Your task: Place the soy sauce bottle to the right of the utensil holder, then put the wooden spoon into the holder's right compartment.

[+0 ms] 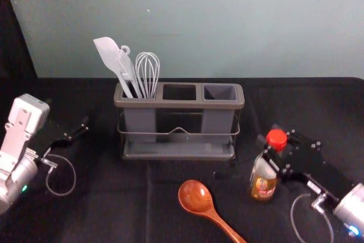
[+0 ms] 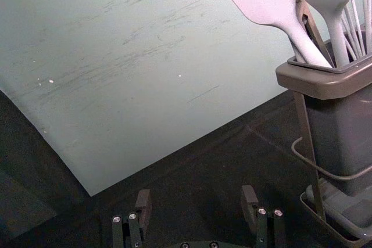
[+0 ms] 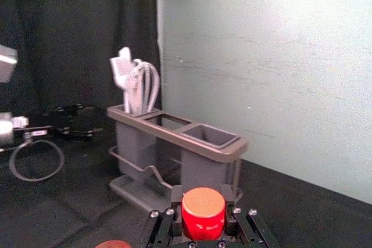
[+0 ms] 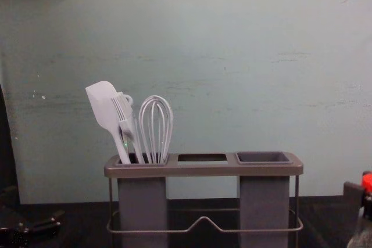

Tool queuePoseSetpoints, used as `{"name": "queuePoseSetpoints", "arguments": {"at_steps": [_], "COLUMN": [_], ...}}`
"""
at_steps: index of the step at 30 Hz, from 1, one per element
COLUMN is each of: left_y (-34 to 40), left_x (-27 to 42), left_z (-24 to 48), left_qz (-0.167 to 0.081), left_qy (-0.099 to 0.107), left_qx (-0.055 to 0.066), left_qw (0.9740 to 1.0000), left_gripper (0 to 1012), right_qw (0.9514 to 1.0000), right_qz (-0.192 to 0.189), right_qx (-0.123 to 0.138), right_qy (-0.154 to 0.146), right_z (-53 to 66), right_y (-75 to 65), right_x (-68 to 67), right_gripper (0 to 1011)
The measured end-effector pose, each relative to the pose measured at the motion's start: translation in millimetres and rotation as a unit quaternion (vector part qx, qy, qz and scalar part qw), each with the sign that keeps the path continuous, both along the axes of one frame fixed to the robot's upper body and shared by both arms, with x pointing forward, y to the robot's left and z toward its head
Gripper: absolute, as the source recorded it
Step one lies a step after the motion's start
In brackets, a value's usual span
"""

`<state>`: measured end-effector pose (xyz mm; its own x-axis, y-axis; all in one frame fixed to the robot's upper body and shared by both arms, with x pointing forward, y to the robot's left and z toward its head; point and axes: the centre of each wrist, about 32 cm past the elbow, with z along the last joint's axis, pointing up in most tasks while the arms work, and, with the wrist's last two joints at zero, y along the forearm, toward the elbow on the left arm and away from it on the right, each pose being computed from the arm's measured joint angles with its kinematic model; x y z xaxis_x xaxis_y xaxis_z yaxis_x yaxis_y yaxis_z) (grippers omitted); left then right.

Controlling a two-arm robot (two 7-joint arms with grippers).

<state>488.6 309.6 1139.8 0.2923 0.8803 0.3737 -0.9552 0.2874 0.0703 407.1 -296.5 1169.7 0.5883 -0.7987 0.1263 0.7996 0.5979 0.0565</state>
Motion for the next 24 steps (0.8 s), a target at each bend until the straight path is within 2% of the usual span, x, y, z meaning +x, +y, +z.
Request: {"name": "queuePoseSetpoints", "arguments": {"at_steps": [7,12,19,24], "left_y": [0.0,0.0,0.0,0.0], "left_x": [0.0,0.0,0.0,0.0], "left_z": [0.0,0.0,0.0,0.0], "left_qz": [0.000,0.000,0.000,0.000], "left_qy": [0.000,0.000,0.000,0.000], "left_qx": [0.000,0.000,0.000,0.000], "left_qw": [1.0000,1.0000,1.0000,1.0000], "left_gripper": [1012,1011,1011,1011], "right_qw": [0.9998,0.9996,0.9993,0.9992], "right_qz": [-0.018,-0.024,-0.024,-0.027], "right_qx": [0.001,0.006,0.025,0.022], "right_qy": [-0.007,-0.010,-0.016,-0.019], "right_z": [2.5,1.9,-0.3,0.4], "right_y": [-7.6,-11.1,-13.3,-12.1], "right_x": [14.7,32.2,56.5,69.7], "right_gripper": [382,382,381,382]}}
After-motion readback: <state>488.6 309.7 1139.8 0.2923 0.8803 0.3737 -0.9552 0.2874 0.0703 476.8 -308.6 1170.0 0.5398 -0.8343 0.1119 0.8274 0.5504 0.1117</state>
